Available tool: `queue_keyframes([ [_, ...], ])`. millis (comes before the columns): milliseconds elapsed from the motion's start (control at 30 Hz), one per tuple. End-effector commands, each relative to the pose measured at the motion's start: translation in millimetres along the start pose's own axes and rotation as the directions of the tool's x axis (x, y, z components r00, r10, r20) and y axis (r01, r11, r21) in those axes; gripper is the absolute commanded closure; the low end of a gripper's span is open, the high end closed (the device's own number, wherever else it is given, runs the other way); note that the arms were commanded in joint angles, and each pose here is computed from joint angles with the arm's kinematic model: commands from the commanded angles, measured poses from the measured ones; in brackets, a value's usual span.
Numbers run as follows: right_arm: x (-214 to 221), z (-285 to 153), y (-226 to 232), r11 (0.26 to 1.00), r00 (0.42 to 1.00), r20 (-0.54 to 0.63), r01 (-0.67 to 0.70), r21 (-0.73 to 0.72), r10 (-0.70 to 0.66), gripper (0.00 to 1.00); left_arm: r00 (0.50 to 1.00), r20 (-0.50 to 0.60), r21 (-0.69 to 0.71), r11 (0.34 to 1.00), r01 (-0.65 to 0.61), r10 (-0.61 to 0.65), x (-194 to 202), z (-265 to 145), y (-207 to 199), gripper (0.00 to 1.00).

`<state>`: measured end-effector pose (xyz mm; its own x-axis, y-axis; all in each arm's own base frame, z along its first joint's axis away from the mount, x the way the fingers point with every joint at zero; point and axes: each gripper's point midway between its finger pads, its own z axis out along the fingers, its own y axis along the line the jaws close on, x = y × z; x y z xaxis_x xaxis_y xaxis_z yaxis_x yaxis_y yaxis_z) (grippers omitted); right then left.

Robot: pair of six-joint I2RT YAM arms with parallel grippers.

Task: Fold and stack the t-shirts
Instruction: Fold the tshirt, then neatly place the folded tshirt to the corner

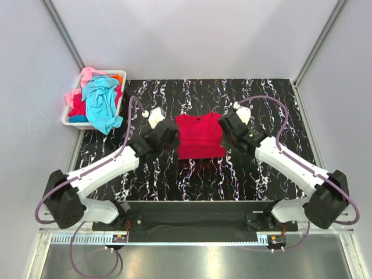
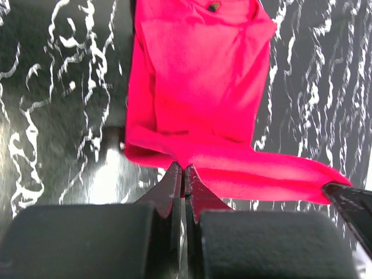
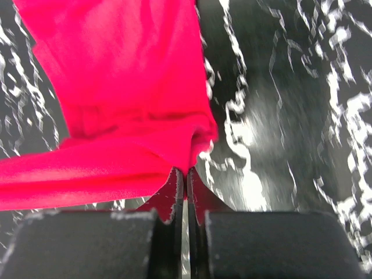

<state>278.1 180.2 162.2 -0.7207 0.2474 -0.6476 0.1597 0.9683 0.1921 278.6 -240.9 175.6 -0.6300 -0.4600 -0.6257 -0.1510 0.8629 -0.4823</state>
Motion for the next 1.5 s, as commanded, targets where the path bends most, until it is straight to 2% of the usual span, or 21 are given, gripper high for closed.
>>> queue_keyframes([
  [0,-54.8,15.0,4.0,0.999,0.993,0.118,0.023,-0.037,-0.018,1.0,0.997,0.082,-0.046,0.999,-0.006,0.01,-37.6,20.5,2.6,1.0],
  [67,-60.8,32.8,8.6,0.997,0.994,0.101,0.057,-0.051,-0.052,1.0,0.996,0.088,-0.036,0.999,-0.003,0.006,-48.6,30.7,-3.3,1.0],
  [100,-79.0,37.5,14.3,0.996,0.99,0.135,0.043,-0.072,-0.033,1.0,0.997,0.077,-0.067,0.998,-0.003,0.009,-49.7,45.2,3.7,1.0],
  [133,-76.6,53.0,18.7,0.995,0.993,0.106,0.061,-0.074,-0.053,1.0,0.997,0.075,-0.07,0.998,-0.01,0.015,-53.3,50.8,3.2,1.0],
  [200,-96.9,62.8,30.8,0.992,0.988,0.137,0.084,-0.096,-0.07,1.0,0.996,0.094,-0.067,0.998,0.003,0.003,-70.9,63.9,-2.9,1.0],
  [233,-95.9,81.3,30.6,0.992,0.99,0.111,0.092,-0.086,-0.082,1.0,0.997,0.069,-0.085,0.996,-0.019,0.025,-66.6,79.7,-0.6,1.0],
  [300,-116.6,90.2,41.0,0.989,0.985,0.145,0.104,-0.103,-0.089,1.0,0.996,0.086,-0.067,0.998,-0.012,0.018,-83.7,90.2,-12.7,1.0],
  [333,-114.8,106.8,40.1,0.989,0.987,0.122,0.114,-0.095,-0.102,1.0,0.997,0.078,-0.075,0.997,-0.018,0.024,-88.5,99.3,-10.0,1.0],
  [433,-142.4,129.8,47.6,0.986,0.98,0.157,0.136,-0.099,-0.119,1.0,0.996,0.083,-0.076,0.997,-0.014,0.02,-109.6,133.6,-15.2,1.0],
  [467,-135.6,142.2,42.8,0.986,0.983,0.13,0.141,-0.088,-0.129,1.0,0.997,0.074,-0.075,0.997,-0.019,0.025,-108.0,141.7,-17.7,1.0],
  [600,-157.7,180.0,46.4,0.985,0.985,0.129,0.132,-0.11,-0.117,1.0,0.999,0.043,-0.077,0.997,-0.015,0.018,-118.9,182.5,-12.9,1.0],
  [633,-150.4,198.1,42.5,0.986,0.988,0.099,0.13,-0.101,-0.12,0.97,1.0,0.027,-0.058,0.998,-0.012,0.014,-120.0,189.8,-16.3,0.9],
  [667,-153.1,204.1,40.1,0.988,0.988,0.097,0.125,-0.093,-0.116,0.76,1.0,0.018,-0.035,0.999,-0.016,0.017,-118.9,197.3,-18.5,0.79],
  [733,-160.6,216.5,34.1,0.991,0.99,0.1,0.11,-0.076,-0.102,0.49,0.999,-0.019,-0.042,0.998,-0.038,0.037,-109.6,216.0,-9.7,0.58],
  [767,-163.5,219.1,31.3,0.992,0.99,0.102,0.104,-0.068,-0.097,0.43,0.999,-0.025,-0.037,0.998,-0.047,0.046,-110.1,220.1,-9.5,0.45],
  [867,-173.4,224.3,23.9,0.996,0.989,0.122,0.086,-0.037,-0.081,0.39,0.996,0.014,-0.003,0.996,-0.085,0.085,-115.6,230.4,-7.9,0.36],
  [1067,-173.7,220.7,19.6,0.997,0.992,0.115,0.063,-0.052,-0.057,0.39,0.986,0.15,0.022,0.997,-0.072,0.068,-137.9,210.6,3.9,0.33],
  [1200,-149.5,218.5,19.1,0.994,0.997,0.051,0.067,-0.091,-0.062,0.38,0.992,0.109,0.049,0.997,-0.066,0.06,-129.0,197.1,2.3,0.33],
  [1233,-144.1,213.4,24.7,0.989,0.998,0.029,0.065,-0.132,-0.062,0.37,0.995,0.083,0.061,0.996,-0.062,0.057,-124.3,195.6,0.7,0.33],
  [1333,-123.5,207.3,29.6,0.978,0.997,-0.03,0.059,-0.199,-0.067,0.17,0.999,0.018,0.07,0.997,-0.046,0.045,-107.0,187.9,6.4,0.33],
  [1467,-112.5,209.5,16.1,0.967,0.997,-0.077,-0.035,-0.253,0.016,0.12,1.0,0.014,0.094,0.996,-0.012,0.011,-106.6,163.4,10.0,0.33],
])
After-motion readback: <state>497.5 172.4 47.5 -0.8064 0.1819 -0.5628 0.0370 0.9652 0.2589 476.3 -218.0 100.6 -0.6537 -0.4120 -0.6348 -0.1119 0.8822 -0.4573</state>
